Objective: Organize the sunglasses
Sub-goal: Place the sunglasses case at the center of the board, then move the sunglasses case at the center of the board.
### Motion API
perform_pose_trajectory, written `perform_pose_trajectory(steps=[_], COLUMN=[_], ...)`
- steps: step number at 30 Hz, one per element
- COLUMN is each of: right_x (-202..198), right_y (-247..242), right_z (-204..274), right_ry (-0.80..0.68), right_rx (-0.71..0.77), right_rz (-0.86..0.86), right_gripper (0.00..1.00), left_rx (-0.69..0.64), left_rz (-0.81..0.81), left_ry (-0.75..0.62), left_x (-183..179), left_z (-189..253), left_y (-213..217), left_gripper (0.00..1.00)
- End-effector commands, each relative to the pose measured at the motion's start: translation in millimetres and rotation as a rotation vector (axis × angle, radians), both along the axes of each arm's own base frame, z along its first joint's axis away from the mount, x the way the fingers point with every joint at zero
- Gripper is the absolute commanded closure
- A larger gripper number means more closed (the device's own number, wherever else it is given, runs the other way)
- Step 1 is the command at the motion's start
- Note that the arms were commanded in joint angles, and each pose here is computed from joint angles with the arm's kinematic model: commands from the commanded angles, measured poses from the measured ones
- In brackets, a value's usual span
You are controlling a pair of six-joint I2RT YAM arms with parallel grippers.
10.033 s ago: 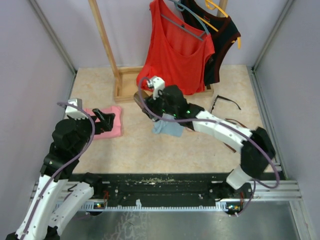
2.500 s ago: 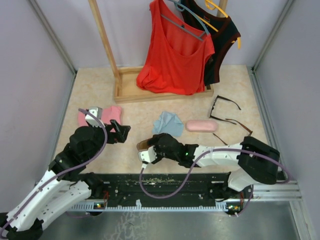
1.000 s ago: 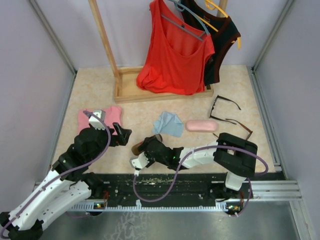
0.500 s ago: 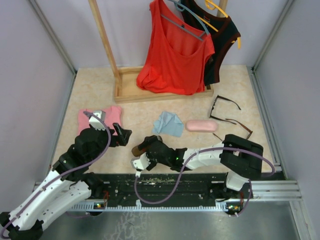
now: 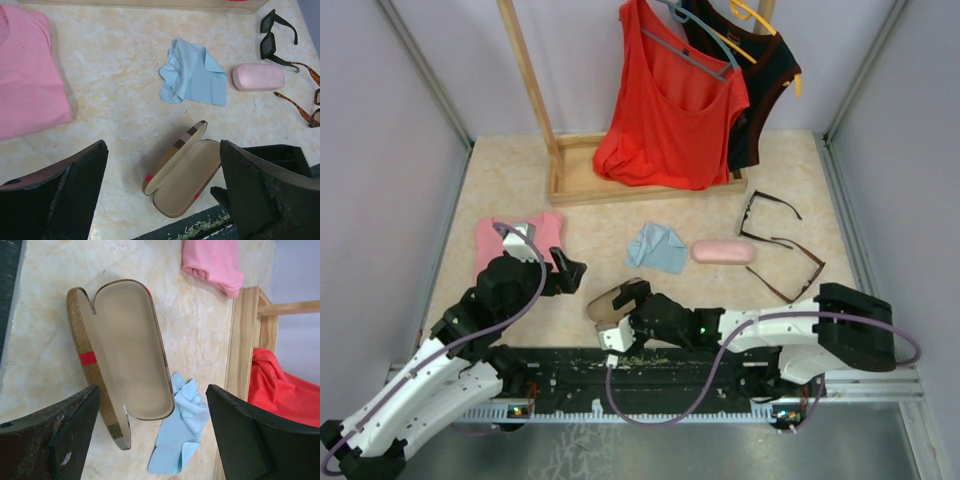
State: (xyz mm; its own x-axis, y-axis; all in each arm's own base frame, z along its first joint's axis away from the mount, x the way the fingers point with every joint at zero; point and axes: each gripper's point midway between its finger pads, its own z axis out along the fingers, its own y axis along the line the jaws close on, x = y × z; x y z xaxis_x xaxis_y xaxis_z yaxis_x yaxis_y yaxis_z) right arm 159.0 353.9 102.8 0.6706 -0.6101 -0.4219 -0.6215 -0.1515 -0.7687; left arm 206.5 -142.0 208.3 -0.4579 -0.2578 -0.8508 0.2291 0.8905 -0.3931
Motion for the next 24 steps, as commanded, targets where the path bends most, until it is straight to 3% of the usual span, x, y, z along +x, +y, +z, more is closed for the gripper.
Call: perform_pose_trajectory(steps=[1, 5, 8, 13, 18, 24], right_x=[-16, -22, -20, -5, 29, 64], right_y=[-4, -14, -22, -38, -57, -65], right_z=[23, 37, 54, 66, 64, 43], right_ry=[0.099, 0.236, 0.403, 0.607, 0.793, 0.892], right_rx=[0.141, 0.296, 0.455, 0.651, 0.704, 0.646], right_rz=[-0.039, -0.132, -0.295, -0.557, -0.775, -0.810], right_gripper=[0.13, 0.14, 0.18, 0.32, 0.45, 0.46], left_rx=[-0.022, -0.030, -0.042, -0.059, -0.064, -0.085], left_rz=[-0.019, -0.054, -0.079, -0.033, 0.012, 0.038], left_ry=[0.028, 0.061, 0.111, 0.221, 0.335, 0.371], left_x=[-1, -3, -7, -12, -21, -27], left_z=[-7, -16, -30, -57, -79, -99], left_y=[-8, -17, -24, -24, -21, -18], left_gripper=[0.03, 0.05, 0.07, 0.11, 0.18, 0.22])
